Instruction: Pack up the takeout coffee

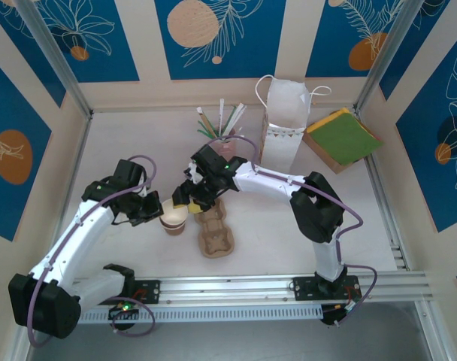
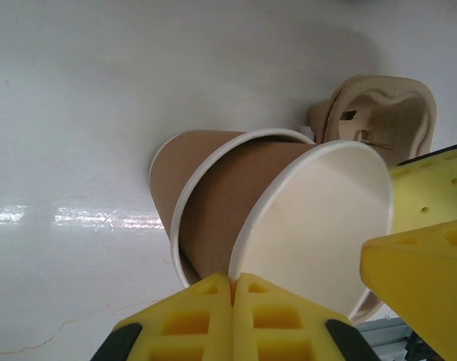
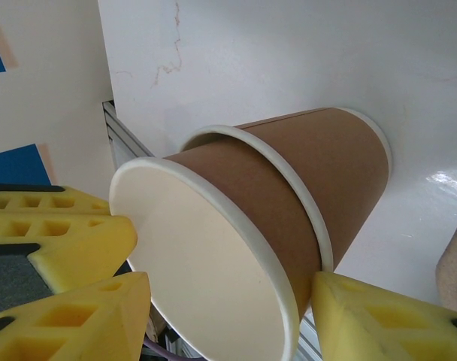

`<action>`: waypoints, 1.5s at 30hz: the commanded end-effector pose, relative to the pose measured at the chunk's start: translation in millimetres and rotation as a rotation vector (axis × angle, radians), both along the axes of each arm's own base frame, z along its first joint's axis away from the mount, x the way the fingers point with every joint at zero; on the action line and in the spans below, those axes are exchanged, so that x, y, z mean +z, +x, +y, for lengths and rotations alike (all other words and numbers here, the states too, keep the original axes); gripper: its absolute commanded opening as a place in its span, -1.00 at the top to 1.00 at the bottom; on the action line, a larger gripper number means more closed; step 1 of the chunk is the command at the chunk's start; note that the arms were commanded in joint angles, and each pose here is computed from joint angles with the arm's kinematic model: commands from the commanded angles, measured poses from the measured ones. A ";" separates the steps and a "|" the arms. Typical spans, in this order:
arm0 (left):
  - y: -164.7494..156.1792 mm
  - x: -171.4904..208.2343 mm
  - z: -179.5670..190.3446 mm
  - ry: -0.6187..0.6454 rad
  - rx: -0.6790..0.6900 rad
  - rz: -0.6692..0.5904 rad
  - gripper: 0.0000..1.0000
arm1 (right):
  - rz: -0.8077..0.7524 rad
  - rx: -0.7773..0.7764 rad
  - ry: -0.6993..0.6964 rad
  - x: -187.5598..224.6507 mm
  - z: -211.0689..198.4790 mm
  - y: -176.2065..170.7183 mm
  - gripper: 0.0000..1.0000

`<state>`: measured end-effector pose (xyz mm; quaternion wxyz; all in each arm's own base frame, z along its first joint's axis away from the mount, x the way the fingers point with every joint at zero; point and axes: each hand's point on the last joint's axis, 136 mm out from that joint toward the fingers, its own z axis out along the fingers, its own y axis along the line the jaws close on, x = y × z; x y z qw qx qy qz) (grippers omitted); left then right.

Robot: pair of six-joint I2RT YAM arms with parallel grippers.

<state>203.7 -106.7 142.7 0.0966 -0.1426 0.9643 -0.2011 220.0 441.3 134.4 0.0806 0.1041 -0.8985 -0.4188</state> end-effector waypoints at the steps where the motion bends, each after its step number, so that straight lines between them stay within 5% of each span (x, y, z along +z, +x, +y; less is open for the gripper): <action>1: -1.5 8.3 3.6 0.005 0.006 -0.008 1.00 | -0.023 0.024 0.009 14.0 3.0 -3.7 -0.19; 14: -0.5 36.5 8.6 0.027 0.010 -0.046 1.00 | -0.162 -0.036 0.024 69.0 -24.4 17.9 -0.31; 29: 16.2 108.5 8.9 0.046 0.004 -0.169 1.00 | -0.408 -0.241 -0.035 120.0 -112.6 39.6 -0.46; 38: 38.3 121.1 -42.5 -0.007 -0.080 -0.207 1.00 | -0.448 -0.404 -0.098 115.6 -183.5 39.4 -0.48; 45: 56.4 104.0 -116.3 -0.033 -0.214 -0.195 1.00 | -0.448 -0.503 -0.143 108.0 -236.5 24.9 -0.48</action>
